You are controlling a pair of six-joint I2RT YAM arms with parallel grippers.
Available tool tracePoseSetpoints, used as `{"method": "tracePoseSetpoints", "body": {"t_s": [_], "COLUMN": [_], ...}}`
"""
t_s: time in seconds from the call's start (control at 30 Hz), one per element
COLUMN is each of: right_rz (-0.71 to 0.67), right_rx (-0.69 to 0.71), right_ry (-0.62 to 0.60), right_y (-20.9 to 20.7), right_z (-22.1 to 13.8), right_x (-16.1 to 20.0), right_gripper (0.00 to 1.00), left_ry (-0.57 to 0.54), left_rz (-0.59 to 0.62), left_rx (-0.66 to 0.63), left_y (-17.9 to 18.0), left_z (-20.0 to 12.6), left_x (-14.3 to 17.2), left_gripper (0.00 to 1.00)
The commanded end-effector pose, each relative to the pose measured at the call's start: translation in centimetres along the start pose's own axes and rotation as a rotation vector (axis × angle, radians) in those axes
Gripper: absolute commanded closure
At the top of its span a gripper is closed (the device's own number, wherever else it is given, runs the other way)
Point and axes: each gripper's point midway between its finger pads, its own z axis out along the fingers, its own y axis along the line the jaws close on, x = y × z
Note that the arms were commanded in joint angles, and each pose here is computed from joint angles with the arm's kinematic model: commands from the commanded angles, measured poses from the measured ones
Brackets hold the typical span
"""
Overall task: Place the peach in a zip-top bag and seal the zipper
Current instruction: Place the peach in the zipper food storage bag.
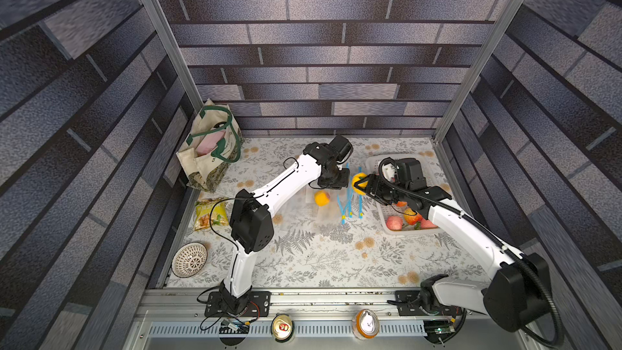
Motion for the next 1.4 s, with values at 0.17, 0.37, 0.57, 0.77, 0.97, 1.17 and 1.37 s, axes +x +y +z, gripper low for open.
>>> {"method": "tracePoseSetpoints", "body": {"t_s": [0.17,0.37,0.57,0.77,0.97,1.17,1.37], "right_rz": [0.027,0.067,-0.014,-0.073,-0.129,-0.18,-0.184], "right_rx": [-0.096,-0.022,0.062,0.137,0.16,0.21,0.154], "right_ry": [0.073,0.115,0.15,0.19,0.161,0.125,0.073], "right_y": [0.9,-2.1,-2.4,-2.8,-1.3,-0.3,2.0], "right_z": [3.2,5.0,5.6,7.2,6.6,3.9,1.7], "right_x": [1.1,2.3,2.8,3.1,1.6,0.8,0.1], "right_gripper": [0.28,0.28,0.28,0.25,0.13,0.08,0.06], "left_ry": [-0.009,-0.051,-0.039,-0.037,-0.019,0.0,0.011], "left_rz": [0.002,0.016,0.052,0.057,0.049,-0.041,-0.039], "left_rx": [0.022,0.047,0.054,0.117,0.165,0.074,0.066], "left_y": [-0.4,-1.1,-1.7,-2.7,-2.5,1.3,1.7], "left_z": [-1.3,-2.8,-2.8,-3.7,-4.0,-1.9,-0.2], "left_x": [-0.1,-0.5,0.1,0.5,1.2,0.8,0.6], "left_gripper": [1.0,1.0,1.0,1.0,1.0,1.0,1.0]}}
